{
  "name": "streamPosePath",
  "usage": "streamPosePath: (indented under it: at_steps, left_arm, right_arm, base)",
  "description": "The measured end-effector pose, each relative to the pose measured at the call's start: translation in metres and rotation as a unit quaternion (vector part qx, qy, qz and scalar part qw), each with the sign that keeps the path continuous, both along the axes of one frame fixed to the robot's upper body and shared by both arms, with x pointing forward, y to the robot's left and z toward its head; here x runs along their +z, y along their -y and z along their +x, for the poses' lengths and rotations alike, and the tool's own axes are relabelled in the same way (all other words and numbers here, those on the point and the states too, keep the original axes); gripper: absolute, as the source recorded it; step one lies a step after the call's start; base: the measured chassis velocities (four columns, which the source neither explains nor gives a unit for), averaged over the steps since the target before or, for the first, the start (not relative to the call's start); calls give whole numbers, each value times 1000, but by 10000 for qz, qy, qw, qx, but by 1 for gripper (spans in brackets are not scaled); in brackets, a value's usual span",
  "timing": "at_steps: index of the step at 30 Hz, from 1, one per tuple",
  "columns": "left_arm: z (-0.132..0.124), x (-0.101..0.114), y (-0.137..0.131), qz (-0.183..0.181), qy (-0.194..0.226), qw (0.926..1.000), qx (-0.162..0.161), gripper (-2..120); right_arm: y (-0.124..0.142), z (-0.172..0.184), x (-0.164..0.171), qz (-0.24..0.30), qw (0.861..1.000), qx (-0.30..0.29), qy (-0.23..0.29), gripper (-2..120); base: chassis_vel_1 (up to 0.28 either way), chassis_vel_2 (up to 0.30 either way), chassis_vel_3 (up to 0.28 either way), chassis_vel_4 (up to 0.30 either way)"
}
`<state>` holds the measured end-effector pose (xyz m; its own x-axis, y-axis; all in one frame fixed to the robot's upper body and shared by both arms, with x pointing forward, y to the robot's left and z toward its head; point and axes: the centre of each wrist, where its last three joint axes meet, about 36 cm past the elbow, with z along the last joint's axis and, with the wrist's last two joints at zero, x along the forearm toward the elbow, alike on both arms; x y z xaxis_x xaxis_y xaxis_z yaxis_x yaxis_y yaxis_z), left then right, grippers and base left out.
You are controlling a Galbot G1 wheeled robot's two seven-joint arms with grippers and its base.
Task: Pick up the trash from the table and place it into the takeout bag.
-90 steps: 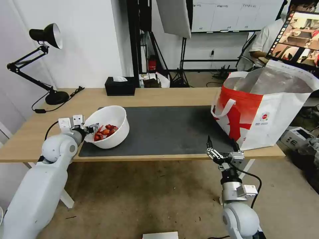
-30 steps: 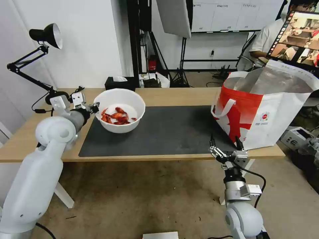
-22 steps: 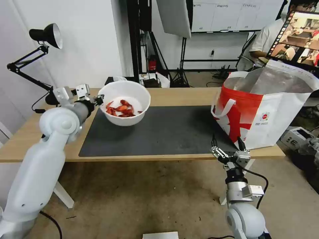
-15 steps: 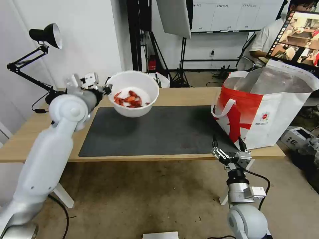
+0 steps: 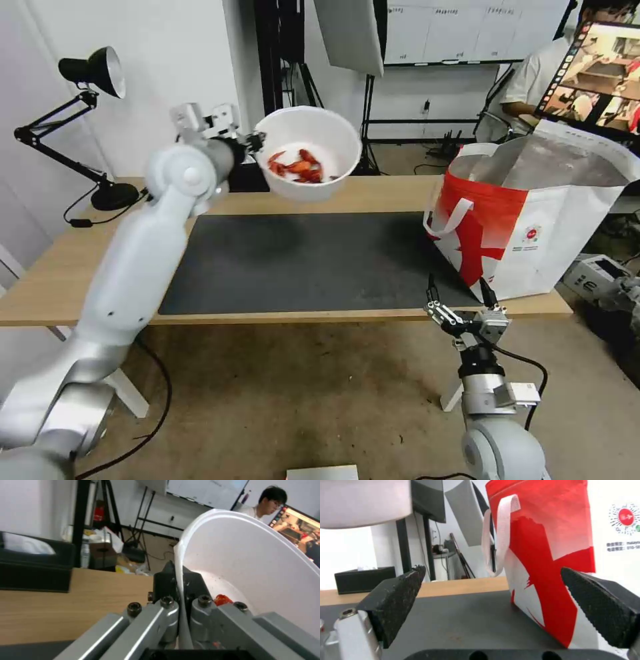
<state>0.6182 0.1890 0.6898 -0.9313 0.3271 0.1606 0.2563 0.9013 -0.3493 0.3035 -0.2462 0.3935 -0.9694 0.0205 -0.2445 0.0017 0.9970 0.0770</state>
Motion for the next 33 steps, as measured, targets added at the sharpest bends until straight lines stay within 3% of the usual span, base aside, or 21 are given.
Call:
streamPosePath:
  at_steps: [11,33]
  left_arm:
    - [37,22,59,154,325,9983,-449,0]
    - [49,68,176,17,590,9928,-1047,0]
  right_arm:
    - [0,-1,1,-3,10000,1,18,100]
    - [3,-3,4,-12,10000,-40,68,100]
  base:
    - [0,0,0,0]
    - [0,0,0,0]
